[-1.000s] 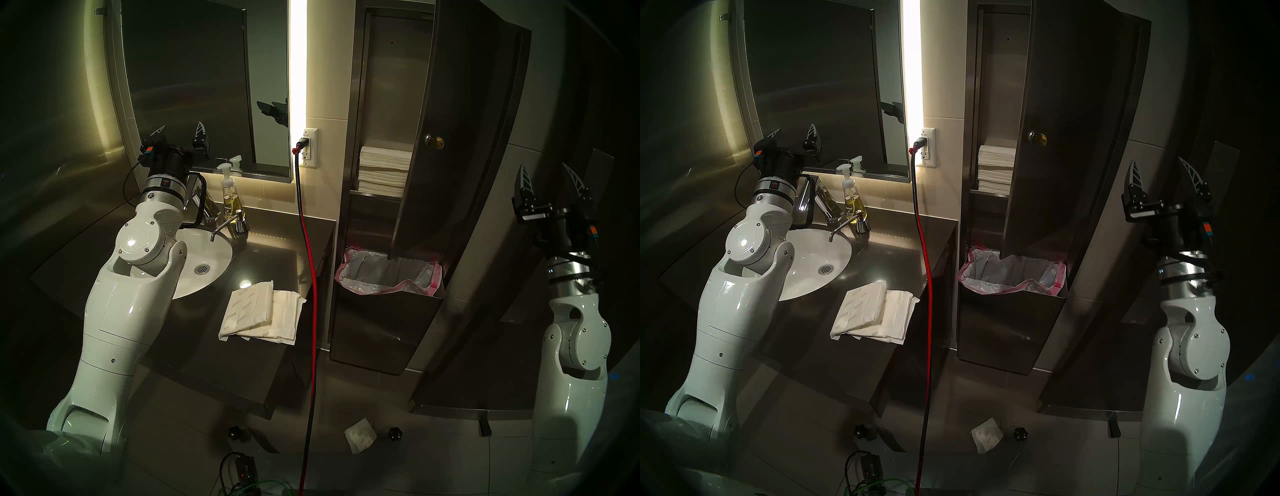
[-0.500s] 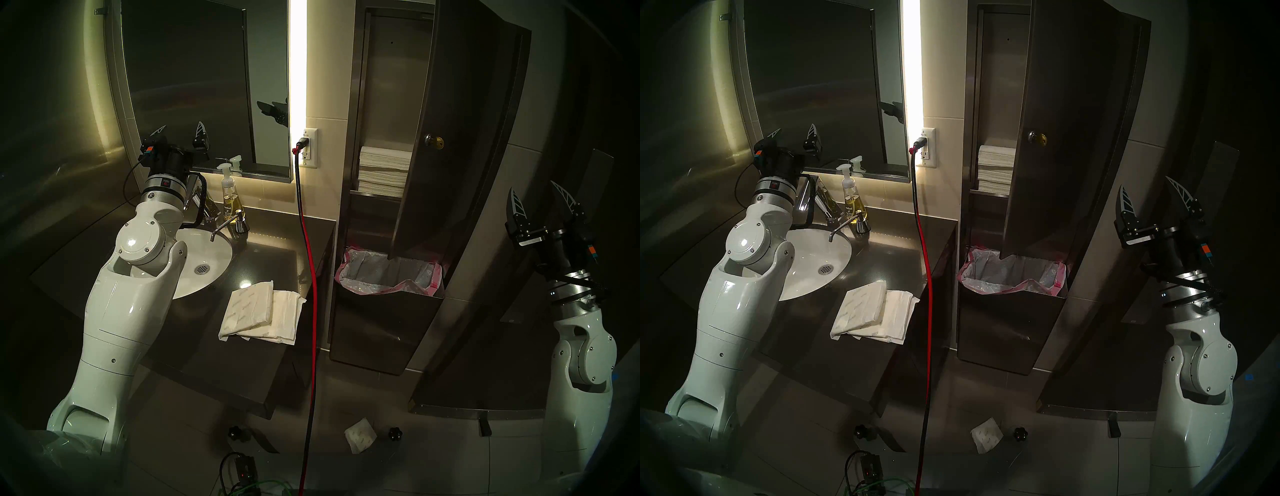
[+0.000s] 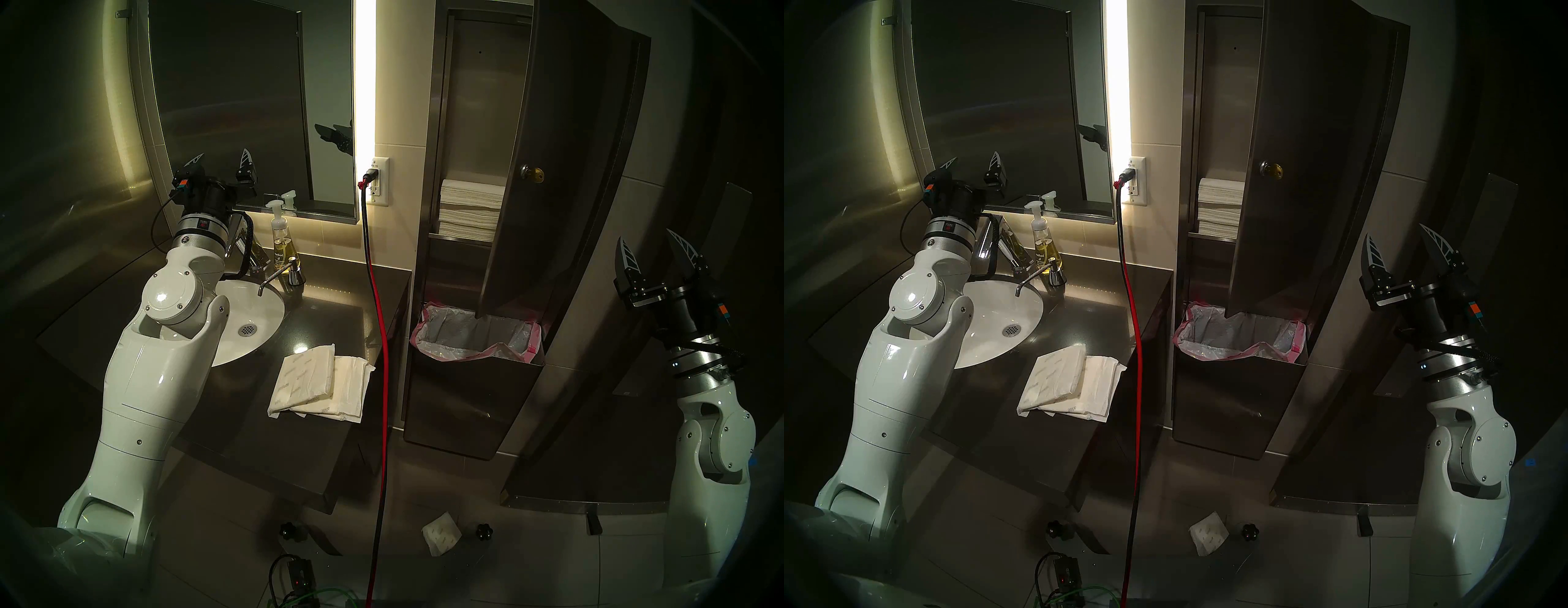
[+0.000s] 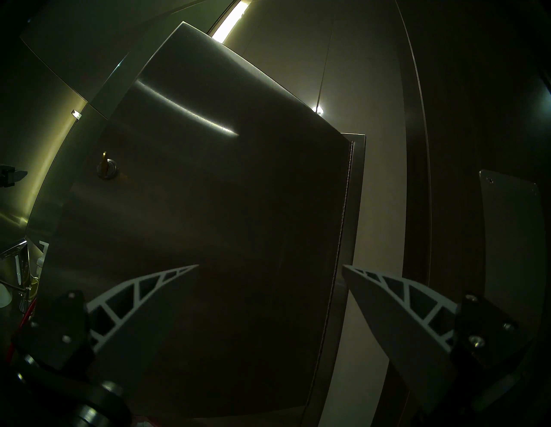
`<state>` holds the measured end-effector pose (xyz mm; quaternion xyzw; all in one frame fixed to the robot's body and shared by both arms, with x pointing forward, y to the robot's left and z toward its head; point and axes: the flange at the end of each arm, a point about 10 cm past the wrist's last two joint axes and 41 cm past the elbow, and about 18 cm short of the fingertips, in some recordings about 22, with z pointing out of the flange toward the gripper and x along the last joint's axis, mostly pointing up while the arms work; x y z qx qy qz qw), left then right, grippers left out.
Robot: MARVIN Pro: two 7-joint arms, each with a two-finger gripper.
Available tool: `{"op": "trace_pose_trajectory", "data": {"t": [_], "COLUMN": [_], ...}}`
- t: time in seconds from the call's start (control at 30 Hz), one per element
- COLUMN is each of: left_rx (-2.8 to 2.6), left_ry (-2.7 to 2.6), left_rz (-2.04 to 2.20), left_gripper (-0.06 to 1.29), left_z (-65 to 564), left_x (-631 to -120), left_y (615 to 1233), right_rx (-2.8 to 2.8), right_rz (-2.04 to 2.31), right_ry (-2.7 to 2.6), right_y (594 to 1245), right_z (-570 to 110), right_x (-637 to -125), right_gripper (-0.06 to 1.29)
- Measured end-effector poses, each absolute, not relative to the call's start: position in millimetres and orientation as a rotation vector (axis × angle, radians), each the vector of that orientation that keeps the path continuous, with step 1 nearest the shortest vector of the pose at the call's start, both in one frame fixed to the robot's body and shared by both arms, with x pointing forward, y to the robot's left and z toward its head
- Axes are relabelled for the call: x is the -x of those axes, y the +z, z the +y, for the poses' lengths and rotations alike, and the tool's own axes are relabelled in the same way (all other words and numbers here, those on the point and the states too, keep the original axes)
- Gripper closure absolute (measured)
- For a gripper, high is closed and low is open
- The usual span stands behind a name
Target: Twist key and open towel dispenser
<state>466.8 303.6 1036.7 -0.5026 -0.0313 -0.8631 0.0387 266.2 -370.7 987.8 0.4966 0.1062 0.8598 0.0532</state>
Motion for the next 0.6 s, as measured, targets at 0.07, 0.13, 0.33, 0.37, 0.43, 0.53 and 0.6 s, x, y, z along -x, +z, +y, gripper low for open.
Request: {"op": "trace_pose_trajectory", "data": {"t": [0.07,0.13,0.33,0.37,0.43,0.53,0.6], "left_rx": [1.541,1.541,1.540,1.537,1.514,1.476,1.440], "left_ry": [-2.647,-2.647,-2.648,-2.648,-2.654,-2.663,-2.680], "left_rz": [-0.096,-0.096,-0.097,-0.098,-0.087,-0.058,0.009], "left_gripper": [0.00,0.00,0.00,0.00,0.00,0.00,0.00], "left_z": [304,304,304,304,307,312,313], "left_x": [-467,-467,-467,-467,-466,-465,-463], "left_y": [1037,1037,1037,1037,1040,1046,1055], "right_rx": [-1.512,-1.514,-1.513,-1.513,-1.510,-1.507,-1.506], "right_rz": [0.323,0.322,0.319,0.318,0.317,0.316,0.316], "right_ry": [2.614,2.615,2.615,2.616,2.616,2.617,2.618], "right_y": [988,988,989,989,989,989,989], "right_z": [-371,-371,-371,-371,-372,-372,-372], "right_x": [-266,-266,-267,-267,-266,-266,-266], "right_gripper": [-0.01,-0.01,-0.01,-0.01,-0.01,-0.01,-0.01]}}
